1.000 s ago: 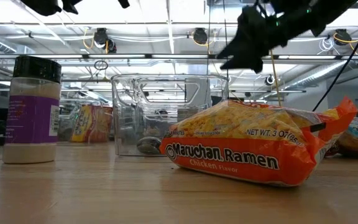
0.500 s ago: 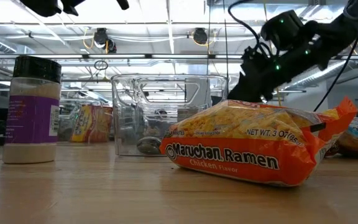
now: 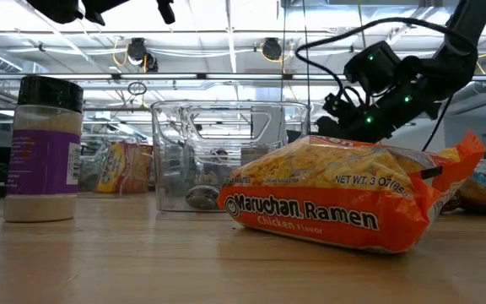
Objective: Pick & Place Food Item
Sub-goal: Put the brown seasoning bottle into the top right transparent bin
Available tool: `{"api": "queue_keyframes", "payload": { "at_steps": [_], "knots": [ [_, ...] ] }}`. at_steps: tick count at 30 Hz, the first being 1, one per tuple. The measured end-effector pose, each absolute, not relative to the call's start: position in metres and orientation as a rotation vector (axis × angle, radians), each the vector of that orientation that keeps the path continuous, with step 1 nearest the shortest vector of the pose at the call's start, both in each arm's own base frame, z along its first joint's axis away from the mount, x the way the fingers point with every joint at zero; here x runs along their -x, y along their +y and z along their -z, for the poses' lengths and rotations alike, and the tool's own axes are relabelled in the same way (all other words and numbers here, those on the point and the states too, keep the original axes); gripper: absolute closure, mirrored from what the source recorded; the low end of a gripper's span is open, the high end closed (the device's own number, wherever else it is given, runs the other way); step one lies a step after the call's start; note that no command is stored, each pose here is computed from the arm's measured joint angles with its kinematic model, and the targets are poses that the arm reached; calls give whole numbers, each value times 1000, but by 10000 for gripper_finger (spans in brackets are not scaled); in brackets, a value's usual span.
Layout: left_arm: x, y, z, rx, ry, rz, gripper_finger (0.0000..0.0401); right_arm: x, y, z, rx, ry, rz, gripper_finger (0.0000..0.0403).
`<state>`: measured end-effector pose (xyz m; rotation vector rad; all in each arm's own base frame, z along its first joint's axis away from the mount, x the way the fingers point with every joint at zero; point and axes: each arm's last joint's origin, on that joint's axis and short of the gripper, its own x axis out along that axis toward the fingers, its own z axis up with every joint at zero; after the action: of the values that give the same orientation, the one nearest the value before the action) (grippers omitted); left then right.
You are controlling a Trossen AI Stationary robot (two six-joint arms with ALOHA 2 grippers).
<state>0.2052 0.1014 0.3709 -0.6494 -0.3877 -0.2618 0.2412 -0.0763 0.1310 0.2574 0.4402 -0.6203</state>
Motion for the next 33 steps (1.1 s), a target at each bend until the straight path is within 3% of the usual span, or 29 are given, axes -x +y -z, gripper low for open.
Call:
{"api": "queue_keyframes", "payload": {
  "at_steps": [14,33],
  "knots": [
    [-206,102,-369,657,-380,245,162,-247,-79,-107,-272,465,667,143],
    [-208,104,-366,696,-368,199,162,-266,-90,-85,-316,384,722,149]
  ]
}}
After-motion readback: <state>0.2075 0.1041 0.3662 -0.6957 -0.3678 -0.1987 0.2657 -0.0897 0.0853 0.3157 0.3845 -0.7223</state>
